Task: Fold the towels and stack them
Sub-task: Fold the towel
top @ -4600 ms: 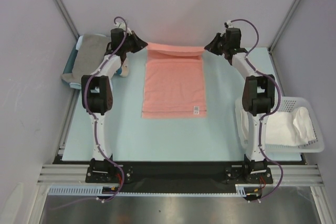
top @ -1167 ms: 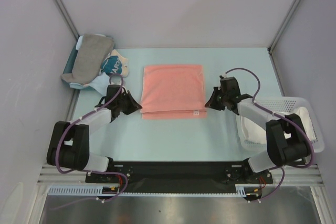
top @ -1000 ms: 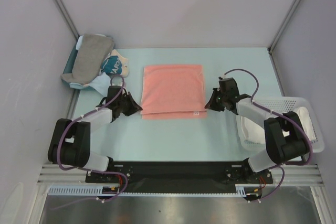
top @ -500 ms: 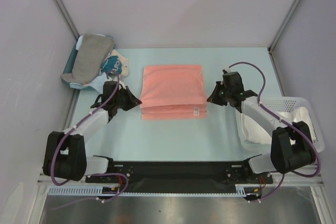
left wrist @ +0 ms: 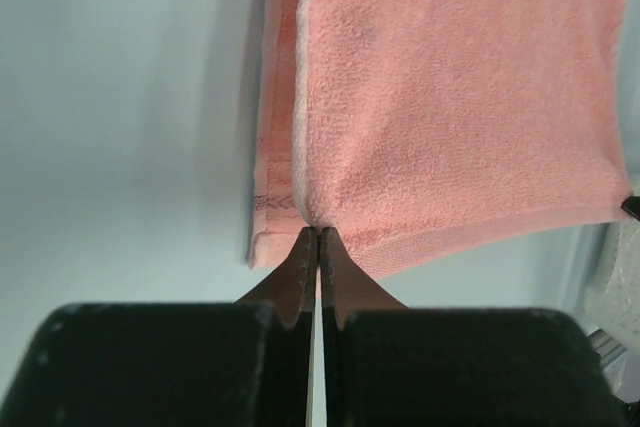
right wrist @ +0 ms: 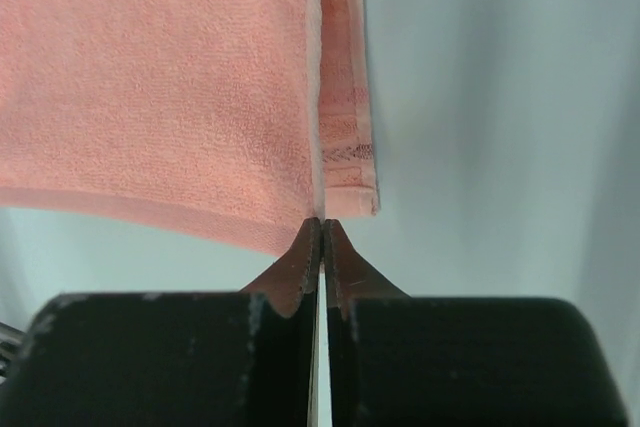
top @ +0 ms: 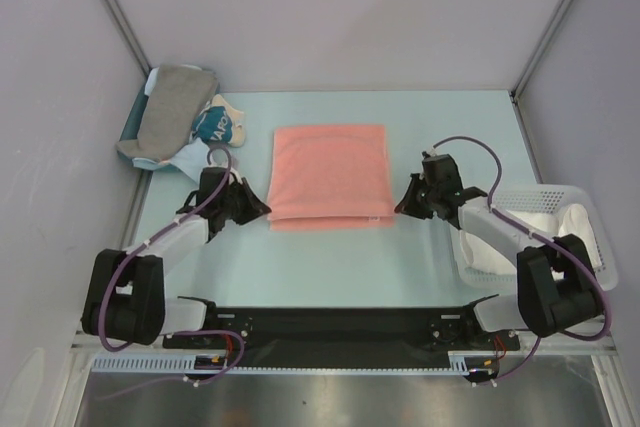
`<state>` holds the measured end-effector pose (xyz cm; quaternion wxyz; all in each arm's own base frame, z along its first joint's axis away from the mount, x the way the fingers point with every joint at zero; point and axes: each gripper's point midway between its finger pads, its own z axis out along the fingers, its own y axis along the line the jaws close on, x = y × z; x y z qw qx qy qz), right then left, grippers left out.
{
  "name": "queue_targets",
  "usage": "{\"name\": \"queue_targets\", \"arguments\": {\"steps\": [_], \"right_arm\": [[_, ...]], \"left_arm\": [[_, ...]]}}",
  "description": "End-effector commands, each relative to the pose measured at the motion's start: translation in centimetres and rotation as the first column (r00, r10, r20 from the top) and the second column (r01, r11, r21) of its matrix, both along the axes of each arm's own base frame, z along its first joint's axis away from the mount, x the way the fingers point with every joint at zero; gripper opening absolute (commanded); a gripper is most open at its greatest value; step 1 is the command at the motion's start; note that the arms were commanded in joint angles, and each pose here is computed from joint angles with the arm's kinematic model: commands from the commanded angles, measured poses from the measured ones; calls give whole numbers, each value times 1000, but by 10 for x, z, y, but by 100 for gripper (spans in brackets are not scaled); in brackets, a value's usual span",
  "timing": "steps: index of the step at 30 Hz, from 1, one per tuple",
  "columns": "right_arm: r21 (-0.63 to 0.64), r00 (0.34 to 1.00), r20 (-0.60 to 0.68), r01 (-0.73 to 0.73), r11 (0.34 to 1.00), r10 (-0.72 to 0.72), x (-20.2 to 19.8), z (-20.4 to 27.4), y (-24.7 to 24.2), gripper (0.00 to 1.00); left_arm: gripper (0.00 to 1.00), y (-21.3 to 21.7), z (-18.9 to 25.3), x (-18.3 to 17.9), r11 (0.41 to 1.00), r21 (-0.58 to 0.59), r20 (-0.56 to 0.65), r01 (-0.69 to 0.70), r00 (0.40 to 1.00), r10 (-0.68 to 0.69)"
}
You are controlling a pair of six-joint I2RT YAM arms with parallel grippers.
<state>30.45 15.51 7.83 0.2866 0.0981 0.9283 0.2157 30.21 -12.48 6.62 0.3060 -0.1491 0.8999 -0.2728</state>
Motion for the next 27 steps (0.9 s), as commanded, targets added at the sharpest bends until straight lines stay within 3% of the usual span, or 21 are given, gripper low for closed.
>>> {"name": "queue_targets", "arguments": {"steps": [1,13,23,27], "right_arm": [[-20,1000,0,11,1000,-11,0,-16,-2,0],[-39,996,-91,-11,999,8,-10,-61,0,0],[-46,995,-100,9,999,-13,-11,-63,-7,0],[-42,996,-77,30,999,-33,-10,-52,-12,0]], "left_arm": [[1,3,-19,-3,1000,25,-12,4,1000,-4],[8,-5,-49,-10,999,27,-53,34,998,-33],[7,-2,-45,-16,998,48,-45,33,999,-31],[5,-3,-20,-11,998,47,12,36,999,-37]]}}
